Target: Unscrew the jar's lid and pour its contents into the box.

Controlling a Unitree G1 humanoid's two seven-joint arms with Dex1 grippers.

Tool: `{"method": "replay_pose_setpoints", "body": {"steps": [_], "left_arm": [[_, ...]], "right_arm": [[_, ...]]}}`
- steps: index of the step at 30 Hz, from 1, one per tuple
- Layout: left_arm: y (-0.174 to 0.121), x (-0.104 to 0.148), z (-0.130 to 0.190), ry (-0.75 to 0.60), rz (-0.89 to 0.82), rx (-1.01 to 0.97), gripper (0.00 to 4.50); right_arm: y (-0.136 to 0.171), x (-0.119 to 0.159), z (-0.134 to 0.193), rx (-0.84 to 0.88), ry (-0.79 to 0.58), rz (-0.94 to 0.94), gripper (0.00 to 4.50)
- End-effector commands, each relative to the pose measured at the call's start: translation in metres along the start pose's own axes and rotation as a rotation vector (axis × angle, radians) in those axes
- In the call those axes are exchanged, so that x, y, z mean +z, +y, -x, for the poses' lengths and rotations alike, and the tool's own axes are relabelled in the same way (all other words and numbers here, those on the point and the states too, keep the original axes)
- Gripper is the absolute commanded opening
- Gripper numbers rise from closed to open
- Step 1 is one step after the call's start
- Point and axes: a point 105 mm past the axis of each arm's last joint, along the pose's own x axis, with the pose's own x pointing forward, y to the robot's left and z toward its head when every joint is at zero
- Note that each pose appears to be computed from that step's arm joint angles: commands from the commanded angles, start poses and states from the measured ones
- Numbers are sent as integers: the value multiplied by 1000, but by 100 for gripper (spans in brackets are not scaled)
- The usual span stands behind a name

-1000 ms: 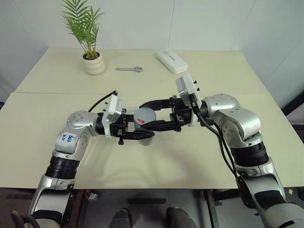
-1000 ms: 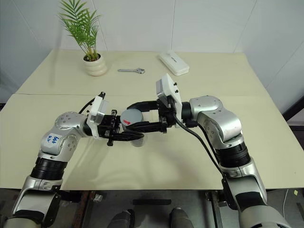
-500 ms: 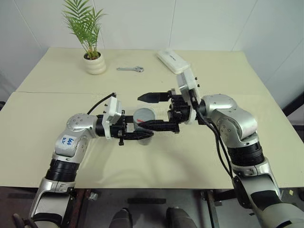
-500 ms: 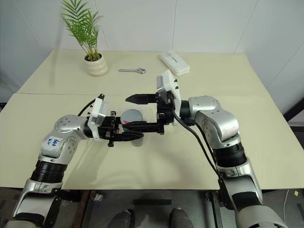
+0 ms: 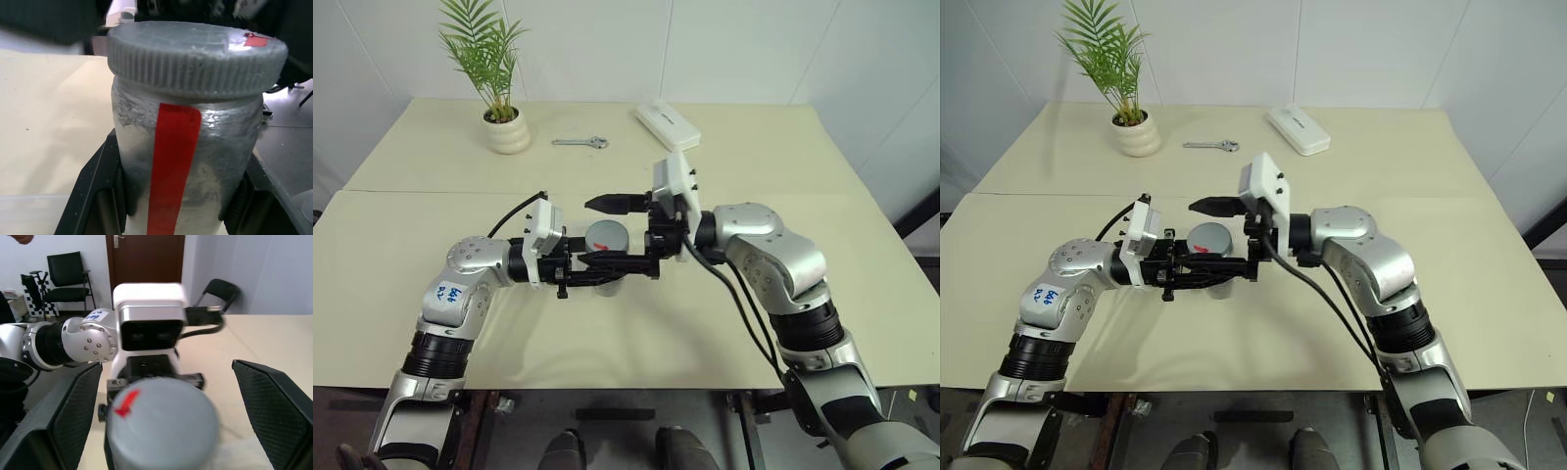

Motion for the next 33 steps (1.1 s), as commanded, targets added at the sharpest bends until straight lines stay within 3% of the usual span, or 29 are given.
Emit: {"method": "replay_pose_setpoints", "body": {"steps": [1, 13, 19, 29, 33], "left_arm": [[-2, 11, -4, -12, -43, -17, 192], [-2, 11, -4, -13, -42, -20, 192], [-4, 9, -1, -6, -41, -28, 192], [-4, 9, 1, 1, -50, -30, 192], [-4, 9, 3, 5, -51, -20, 192]], "right_arm": [[5, 8, -3, 0, -20, 42, 448], [-18, 4, 13, -109, 10, 72, 448], [-31, 7, 46, -144, 29, 86, 448], [-32, 5, 88, -163, 26, 30, 448], [-24, 10, 86, -115, 2, -7, 448]]}}
